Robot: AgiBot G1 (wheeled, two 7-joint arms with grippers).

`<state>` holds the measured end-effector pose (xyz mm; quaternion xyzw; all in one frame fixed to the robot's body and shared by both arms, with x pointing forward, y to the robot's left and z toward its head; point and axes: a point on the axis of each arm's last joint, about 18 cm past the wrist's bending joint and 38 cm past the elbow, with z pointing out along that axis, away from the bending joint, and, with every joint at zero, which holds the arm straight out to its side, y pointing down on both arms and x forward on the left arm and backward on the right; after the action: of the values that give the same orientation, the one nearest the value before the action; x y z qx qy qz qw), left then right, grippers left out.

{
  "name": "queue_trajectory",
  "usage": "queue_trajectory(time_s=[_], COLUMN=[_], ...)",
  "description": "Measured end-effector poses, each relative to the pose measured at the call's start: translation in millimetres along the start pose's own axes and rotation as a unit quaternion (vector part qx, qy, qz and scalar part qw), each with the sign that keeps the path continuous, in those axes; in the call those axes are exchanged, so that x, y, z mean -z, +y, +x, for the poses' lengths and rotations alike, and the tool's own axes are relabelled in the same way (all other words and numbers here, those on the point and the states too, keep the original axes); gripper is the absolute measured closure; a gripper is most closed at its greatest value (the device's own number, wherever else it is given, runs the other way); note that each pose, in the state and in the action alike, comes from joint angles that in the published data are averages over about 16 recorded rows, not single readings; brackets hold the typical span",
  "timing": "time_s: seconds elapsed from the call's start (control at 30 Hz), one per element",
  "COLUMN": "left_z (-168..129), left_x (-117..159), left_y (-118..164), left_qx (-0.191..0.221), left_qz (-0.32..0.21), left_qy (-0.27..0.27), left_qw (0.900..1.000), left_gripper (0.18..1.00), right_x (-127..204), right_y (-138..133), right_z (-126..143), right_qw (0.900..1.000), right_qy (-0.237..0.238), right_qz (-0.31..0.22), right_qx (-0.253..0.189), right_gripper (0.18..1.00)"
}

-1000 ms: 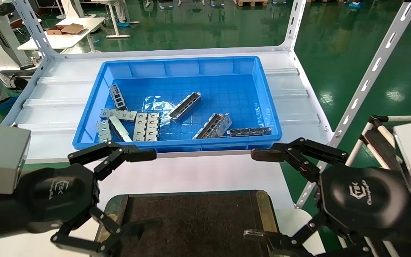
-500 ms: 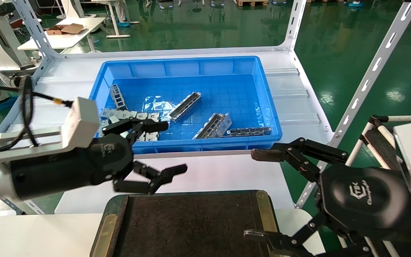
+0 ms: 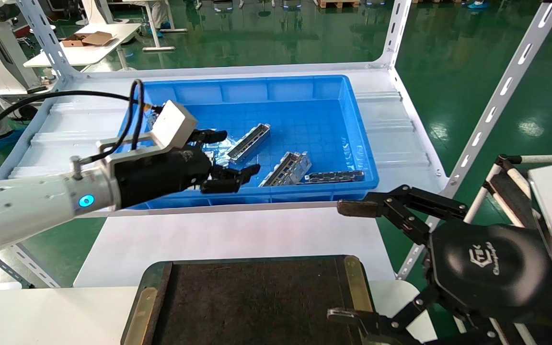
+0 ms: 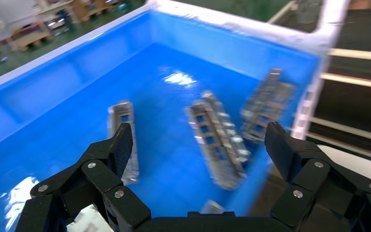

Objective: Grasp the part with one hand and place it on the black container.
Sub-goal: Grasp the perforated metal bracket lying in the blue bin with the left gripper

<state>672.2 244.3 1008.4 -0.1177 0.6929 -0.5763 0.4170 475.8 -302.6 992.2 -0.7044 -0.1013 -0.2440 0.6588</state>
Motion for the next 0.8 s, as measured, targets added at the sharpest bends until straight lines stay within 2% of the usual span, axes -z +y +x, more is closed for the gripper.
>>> queue_trajectory(time_s=[0.4, 0.8], left_z=[-25.2, -42.0], left_x=[-59.5, -87.2], left_y=[14.9, 29.4], left_qx=[0.013, 0.032], left_qz=[-0.033, -0.062], left_qy=[-0.068, -0.119], left_qw=[0.9971, 0.9905], left_gripper=[0.184, 0.184], right_x=[0.0, 0.0], right_y=[0.0, 0.0], right_z=[0.0, 0.0], right_qw=[1.0, 1.0], right_qy=[0.0, 0.0], right_qz=[0.0, 0.0], right_qx=[0.0, 0.0], right_gripper=[0.178, 0.178])
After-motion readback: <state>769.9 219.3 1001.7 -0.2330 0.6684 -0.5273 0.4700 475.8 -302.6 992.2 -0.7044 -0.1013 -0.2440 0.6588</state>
